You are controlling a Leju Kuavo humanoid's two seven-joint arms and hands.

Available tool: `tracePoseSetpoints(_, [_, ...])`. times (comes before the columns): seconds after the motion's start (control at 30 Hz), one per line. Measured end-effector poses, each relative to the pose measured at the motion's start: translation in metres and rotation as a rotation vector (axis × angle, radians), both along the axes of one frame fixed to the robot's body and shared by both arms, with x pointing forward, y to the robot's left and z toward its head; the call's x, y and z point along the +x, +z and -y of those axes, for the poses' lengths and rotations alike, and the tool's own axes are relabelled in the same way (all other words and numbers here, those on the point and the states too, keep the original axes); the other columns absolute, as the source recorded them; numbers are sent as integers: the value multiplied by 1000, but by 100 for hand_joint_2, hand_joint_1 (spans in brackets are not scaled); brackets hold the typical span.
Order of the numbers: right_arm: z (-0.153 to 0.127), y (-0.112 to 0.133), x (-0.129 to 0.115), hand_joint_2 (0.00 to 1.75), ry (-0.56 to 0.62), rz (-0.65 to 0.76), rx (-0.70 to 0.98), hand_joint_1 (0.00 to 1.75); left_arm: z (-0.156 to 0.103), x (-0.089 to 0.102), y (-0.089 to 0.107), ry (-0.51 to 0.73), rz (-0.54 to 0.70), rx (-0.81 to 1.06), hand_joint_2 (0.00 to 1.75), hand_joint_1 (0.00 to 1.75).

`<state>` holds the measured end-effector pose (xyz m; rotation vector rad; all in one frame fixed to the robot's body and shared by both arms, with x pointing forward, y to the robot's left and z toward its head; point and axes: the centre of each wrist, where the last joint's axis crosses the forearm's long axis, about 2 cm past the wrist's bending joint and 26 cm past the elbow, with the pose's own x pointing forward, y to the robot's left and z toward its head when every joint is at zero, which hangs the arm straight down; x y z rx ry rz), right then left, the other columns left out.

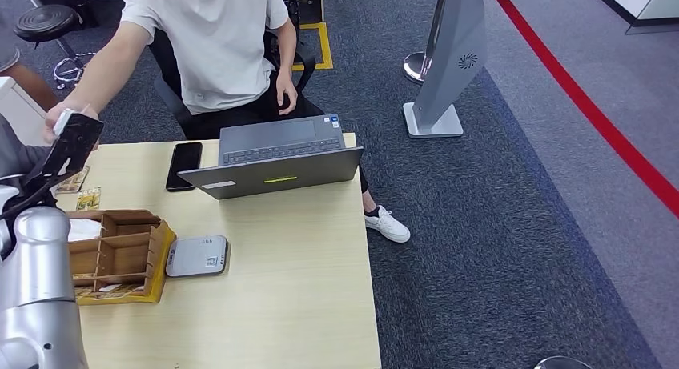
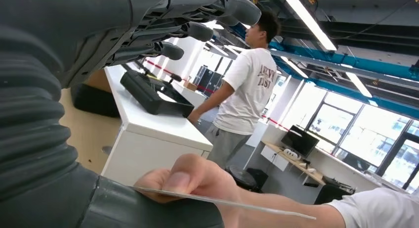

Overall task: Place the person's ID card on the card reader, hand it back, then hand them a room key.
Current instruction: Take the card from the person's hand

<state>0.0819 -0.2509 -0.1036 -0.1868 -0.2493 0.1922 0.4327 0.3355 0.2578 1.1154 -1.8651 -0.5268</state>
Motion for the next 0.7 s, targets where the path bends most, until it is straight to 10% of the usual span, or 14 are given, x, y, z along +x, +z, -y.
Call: tracePoseSetpoints(0.7, [-1, 1, 4, 0, 85, -29, -9, 0, -24, 53, 53, 265, -221, 461, 175, 0])
